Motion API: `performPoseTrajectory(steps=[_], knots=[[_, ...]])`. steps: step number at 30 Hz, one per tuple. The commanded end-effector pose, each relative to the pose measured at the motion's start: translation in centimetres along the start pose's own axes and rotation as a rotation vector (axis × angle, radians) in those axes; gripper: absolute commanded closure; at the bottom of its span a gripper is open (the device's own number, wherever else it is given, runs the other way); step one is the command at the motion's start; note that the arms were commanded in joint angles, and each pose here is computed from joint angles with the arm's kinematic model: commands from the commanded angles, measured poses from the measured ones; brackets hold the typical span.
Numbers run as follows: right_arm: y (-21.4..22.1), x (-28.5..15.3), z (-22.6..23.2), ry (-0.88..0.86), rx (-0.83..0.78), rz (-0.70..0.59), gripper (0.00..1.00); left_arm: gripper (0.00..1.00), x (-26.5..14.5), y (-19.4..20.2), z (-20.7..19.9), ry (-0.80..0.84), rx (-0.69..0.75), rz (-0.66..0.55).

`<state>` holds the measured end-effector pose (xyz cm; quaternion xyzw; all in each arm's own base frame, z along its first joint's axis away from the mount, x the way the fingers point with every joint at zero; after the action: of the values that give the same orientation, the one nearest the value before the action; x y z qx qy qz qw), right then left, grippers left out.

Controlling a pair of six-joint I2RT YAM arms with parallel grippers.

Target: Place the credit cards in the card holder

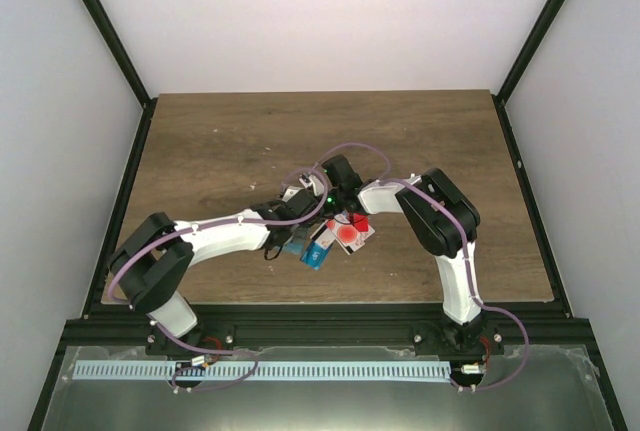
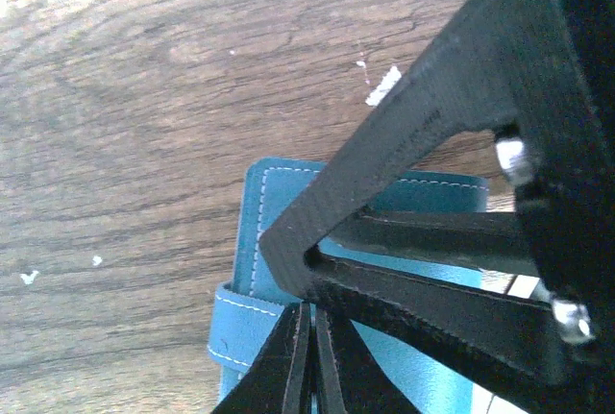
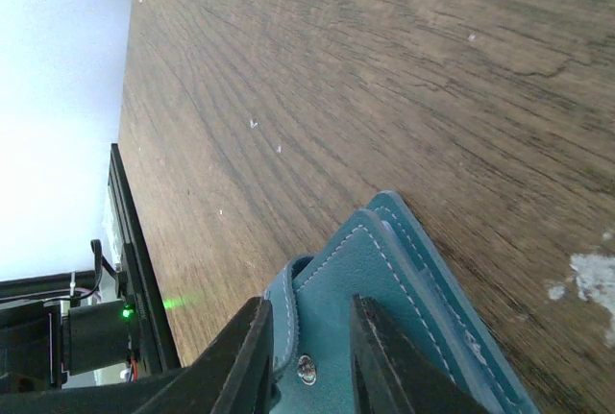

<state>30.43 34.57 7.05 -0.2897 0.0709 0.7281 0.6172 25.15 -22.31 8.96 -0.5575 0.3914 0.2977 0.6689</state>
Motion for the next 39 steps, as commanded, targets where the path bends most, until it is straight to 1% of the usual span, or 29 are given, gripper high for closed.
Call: performPoseTrajectory(steps=[1,12,21,28,39], knots=[[1.6,-0.2,-1.4,0.056,0.076,0.040,0.75,0.96,-0.8,-1.2,0.5,-0.070,0.003,-0.055],[1.7,-0.3,-1.3,0.052,0.080,0.039,0.75,0.96,0.2,-0.4,-1.3,-0.009,0.044,-0.033],[1.8,-0.3,-1.3,0.051,0.080,0.039,0.75,0.96,0.5,-0.3,-1.3,-0.034,0.048,-0.042],[1.8,-0.3,-1.4,0.048,0.081,0.040,0.75,0.96,0.5,0.3,-1.0,-0.050,0.077,-0.025],[1.9,-0.2,-1.5,0.043,0.082,0.044,0.75,0.96,1.7,1.6,-2.2,-0.070,0.122,0.004]])
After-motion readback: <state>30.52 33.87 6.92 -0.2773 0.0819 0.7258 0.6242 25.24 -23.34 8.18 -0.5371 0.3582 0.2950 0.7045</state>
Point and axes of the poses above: each gripper's point midway between its finger pads, its own x axis out along the fingers, its own z axis along the line the jaws close on, y = z × x, the point moved 5 cm from there along -x, back along the fingers, and after that the axes turned 2 degrees about x, right-handed, at the moved point
